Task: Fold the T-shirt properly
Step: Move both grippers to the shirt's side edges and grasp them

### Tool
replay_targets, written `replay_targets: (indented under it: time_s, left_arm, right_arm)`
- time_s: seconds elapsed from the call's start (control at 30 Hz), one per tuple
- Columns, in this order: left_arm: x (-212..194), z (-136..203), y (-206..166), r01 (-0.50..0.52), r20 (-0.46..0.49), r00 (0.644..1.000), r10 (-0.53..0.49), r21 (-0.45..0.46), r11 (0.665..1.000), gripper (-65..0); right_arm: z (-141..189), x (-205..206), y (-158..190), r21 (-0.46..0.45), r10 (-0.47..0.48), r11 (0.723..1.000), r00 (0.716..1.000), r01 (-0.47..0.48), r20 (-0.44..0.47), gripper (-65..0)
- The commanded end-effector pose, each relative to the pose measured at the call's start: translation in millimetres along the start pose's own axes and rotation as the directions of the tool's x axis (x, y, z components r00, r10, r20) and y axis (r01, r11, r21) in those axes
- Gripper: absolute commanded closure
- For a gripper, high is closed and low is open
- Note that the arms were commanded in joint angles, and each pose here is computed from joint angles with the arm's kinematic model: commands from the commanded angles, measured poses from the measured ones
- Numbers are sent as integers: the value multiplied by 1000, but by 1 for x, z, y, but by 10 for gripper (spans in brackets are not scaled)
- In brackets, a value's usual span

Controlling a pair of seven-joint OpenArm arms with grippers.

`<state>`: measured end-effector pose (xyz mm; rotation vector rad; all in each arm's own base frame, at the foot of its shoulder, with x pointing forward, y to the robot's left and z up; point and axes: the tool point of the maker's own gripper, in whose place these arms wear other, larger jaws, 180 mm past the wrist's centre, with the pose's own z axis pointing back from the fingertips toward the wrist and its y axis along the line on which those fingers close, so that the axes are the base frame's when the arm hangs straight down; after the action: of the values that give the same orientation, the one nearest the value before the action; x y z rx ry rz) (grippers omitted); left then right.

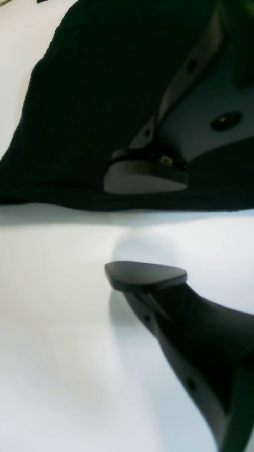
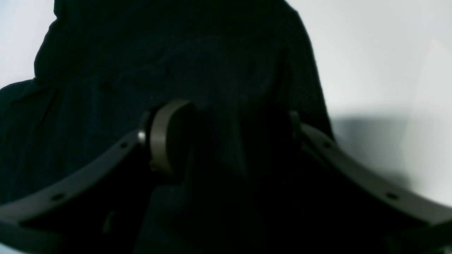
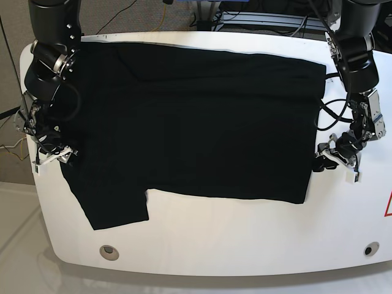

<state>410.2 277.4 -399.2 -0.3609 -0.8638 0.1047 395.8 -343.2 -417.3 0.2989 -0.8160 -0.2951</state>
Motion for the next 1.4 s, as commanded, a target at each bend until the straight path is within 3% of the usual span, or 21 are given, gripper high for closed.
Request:
replay_targets:
  time_s: [0.0, 0.47, 1.37]
  left_arm:
    - [26, 1, -5, 8, 71, 997, -7, -15, 1000, -290]
    - [27, 0, -4, 44, 60, 997, -45, 6, 999, -292]
    - [18, -12, -28, 7, 59, 998, -4, -50, 999, -305]
  right_arm:
    - [5, 11, -6, -18, 15, 1000, 1000, -15, 5, -350]
    - [6, 20, -4, -10, 11, 1000, 999, -10, 45, -338]
    - [4, 26, 1, 0, 29, 1000, 998, -29, 55, -339]
